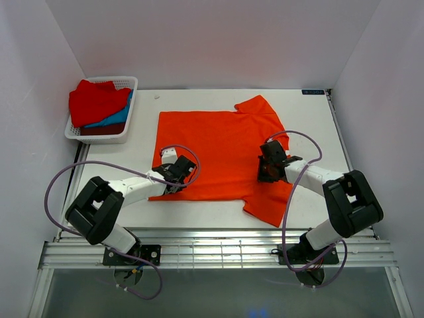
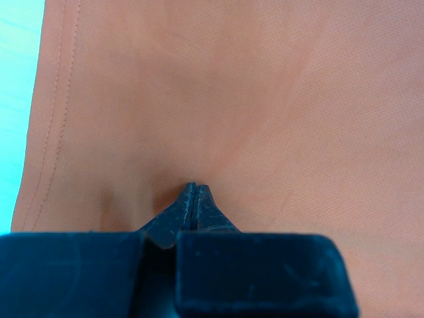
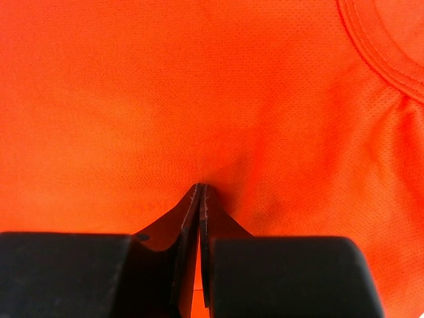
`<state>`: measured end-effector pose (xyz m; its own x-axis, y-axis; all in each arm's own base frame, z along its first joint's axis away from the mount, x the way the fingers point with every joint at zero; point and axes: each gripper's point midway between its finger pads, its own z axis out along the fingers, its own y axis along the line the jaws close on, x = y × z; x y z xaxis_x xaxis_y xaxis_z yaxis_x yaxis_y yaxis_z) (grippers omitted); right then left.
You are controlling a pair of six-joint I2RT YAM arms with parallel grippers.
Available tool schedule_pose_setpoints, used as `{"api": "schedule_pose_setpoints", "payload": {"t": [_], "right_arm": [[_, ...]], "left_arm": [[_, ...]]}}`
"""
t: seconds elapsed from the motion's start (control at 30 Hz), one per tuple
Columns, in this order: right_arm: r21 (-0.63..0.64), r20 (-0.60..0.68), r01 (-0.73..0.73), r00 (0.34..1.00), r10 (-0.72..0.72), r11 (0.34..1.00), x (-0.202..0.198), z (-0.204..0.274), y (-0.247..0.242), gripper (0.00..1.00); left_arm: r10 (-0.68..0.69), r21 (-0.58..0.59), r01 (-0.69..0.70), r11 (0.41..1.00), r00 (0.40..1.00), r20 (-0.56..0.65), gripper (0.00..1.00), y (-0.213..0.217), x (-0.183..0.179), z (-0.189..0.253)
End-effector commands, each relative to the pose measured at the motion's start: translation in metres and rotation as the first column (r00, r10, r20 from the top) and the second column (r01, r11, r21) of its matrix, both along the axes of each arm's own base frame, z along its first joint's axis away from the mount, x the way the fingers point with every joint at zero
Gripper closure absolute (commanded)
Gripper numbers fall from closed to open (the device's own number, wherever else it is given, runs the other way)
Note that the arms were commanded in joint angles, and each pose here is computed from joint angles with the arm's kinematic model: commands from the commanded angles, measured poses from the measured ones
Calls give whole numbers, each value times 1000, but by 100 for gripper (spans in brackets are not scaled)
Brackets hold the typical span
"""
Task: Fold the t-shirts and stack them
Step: Flatten the tshirt out
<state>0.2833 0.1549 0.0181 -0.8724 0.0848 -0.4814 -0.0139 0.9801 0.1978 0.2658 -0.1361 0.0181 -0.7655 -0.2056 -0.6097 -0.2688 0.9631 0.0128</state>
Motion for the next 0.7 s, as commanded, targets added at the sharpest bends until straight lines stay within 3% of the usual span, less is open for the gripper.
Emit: {"api": "schedule_pose_setpoints", "payload": {"t": [0.0,0.5,0.67], "right_arm": [[-67,-107,5,994,-13,998,-32,-18,-16,92],[-94,-126,-24,992,12,995,-49,-14,-6,92],[-119,-34,-19,999,15,993,-28,29,0,92]], "left_arm": [[-9,16,11,1000,996,-87,100,7,-29,-14],[27,69,-18,997,992,-120,100,13,-48,-23],[-8,19,8,1000,1000,17,100,-10,-24,21]]}}
